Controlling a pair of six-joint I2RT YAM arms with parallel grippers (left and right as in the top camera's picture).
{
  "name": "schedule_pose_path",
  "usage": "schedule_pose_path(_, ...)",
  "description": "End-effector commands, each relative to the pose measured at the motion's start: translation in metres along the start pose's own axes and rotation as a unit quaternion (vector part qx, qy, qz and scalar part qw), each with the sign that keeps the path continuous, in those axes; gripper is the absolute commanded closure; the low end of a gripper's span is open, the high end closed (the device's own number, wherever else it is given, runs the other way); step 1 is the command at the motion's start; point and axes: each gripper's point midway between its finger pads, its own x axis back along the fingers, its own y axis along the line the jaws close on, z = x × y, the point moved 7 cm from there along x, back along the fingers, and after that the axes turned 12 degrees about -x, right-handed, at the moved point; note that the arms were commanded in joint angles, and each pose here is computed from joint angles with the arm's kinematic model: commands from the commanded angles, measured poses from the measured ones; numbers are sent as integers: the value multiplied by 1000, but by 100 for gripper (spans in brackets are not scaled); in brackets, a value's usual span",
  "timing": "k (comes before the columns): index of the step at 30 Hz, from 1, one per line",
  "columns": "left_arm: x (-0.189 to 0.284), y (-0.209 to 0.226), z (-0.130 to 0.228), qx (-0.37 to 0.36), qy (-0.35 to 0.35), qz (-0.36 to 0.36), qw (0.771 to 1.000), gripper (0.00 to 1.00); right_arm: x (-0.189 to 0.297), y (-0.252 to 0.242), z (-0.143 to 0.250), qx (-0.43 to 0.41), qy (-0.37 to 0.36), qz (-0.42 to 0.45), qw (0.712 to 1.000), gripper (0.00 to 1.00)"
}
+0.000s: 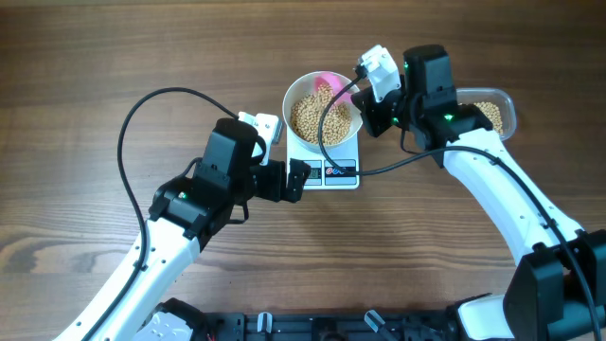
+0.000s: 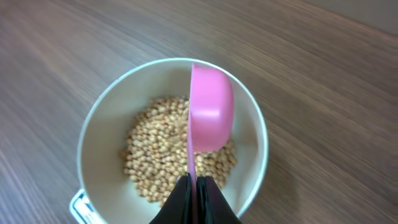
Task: Scoop item into bowl and weigh 150g on scale
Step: 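Tip the scoop with the right gripper to pour soybeans into the bowl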
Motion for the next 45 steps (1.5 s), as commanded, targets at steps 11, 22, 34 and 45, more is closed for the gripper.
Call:
schedule_pose_path(11, 2, -1, -1, -13, -5, -3, 1000, 0, 23, 7, -2, 14, 2, 9, 1000, 96)
schedule_pose_path(22, 2, -1, -1, -13, -5, -3, 1000, 0, 36, 16, -2, 24, 2, -11, 1000, 96)
schedule_pose_path(34, 2, -1, -1, -13, -5, -3, 1000, 0, 37, 20, -3, 24, -2, -28, 999, 96)
schedule_pose_path(45, 2, -1, -1, -13, -5, -3, 1000, 0, 37, 20, -3, 23, -3, -30, 999, 96)
